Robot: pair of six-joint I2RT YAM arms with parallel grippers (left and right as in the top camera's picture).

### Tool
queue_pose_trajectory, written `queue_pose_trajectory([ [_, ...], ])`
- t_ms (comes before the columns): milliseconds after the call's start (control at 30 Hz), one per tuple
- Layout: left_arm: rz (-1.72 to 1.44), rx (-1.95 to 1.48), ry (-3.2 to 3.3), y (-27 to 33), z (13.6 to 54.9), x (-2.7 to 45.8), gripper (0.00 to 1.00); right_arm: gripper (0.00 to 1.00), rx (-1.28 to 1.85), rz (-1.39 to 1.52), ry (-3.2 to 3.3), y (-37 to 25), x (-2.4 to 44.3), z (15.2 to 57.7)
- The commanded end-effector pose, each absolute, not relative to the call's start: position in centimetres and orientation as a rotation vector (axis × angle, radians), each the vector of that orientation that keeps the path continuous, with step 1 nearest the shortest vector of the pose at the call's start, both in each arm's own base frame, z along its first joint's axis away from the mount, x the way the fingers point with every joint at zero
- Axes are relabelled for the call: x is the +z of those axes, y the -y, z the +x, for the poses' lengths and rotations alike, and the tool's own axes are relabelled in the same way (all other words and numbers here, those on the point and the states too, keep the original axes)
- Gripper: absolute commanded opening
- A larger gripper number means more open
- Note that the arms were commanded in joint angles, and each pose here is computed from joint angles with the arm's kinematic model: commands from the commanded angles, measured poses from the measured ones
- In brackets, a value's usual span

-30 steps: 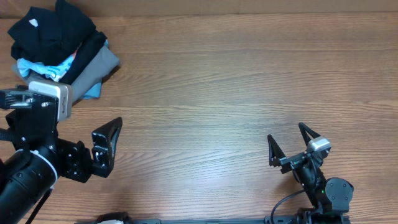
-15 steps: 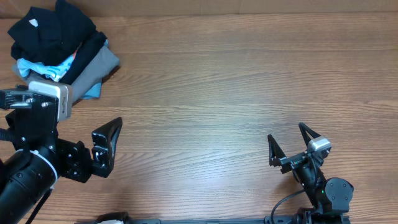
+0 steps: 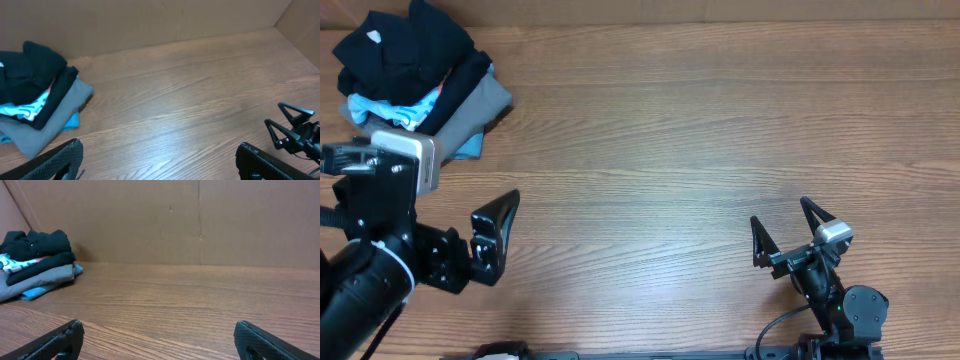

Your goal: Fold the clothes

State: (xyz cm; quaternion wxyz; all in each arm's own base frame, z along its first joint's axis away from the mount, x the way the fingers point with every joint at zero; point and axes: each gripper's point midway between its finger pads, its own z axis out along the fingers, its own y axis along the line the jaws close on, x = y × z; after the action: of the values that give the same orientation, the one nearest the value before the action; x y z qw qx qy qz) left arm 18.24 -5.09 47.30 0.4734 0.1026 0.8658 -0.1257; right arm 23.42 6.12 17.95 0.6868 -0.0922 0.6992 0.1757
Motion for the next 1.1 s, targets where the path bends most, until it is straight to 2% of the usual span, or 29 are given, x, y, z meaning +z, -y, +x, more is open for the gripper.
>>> queue_pose_trajectory([
  [0,0.25,-0.276,-2.115,4.6,20.5,46.8,1.0,1.0,0.393,-0.198,-1.566,-6.1,17.7,23.5],
  [167,0.29,-0.289,-1.985,5.1,22.9,46.2,1.0,1.0,0.393,-0.198,-1.566,-6.1,17.7,23.5],
  [367,0.309,-0.25,-1.84,5.0,24.3,42.0,1.0,1.0,0.393,-0.198,-1.566,-6.1,17.7,23.5],
  [833,0.28,-0.15,-1.535,4.4,21.4,30.2,1.0,1.0,0.393,-0.198,-1.566,-6.1,17.7,23.5],
  [1067,0.258,-0.111,-1.486,3.8,21.8,25.1,1.0,1.0,0.393,-0.198,-1.566,-6.1,17.7,23.5],
])
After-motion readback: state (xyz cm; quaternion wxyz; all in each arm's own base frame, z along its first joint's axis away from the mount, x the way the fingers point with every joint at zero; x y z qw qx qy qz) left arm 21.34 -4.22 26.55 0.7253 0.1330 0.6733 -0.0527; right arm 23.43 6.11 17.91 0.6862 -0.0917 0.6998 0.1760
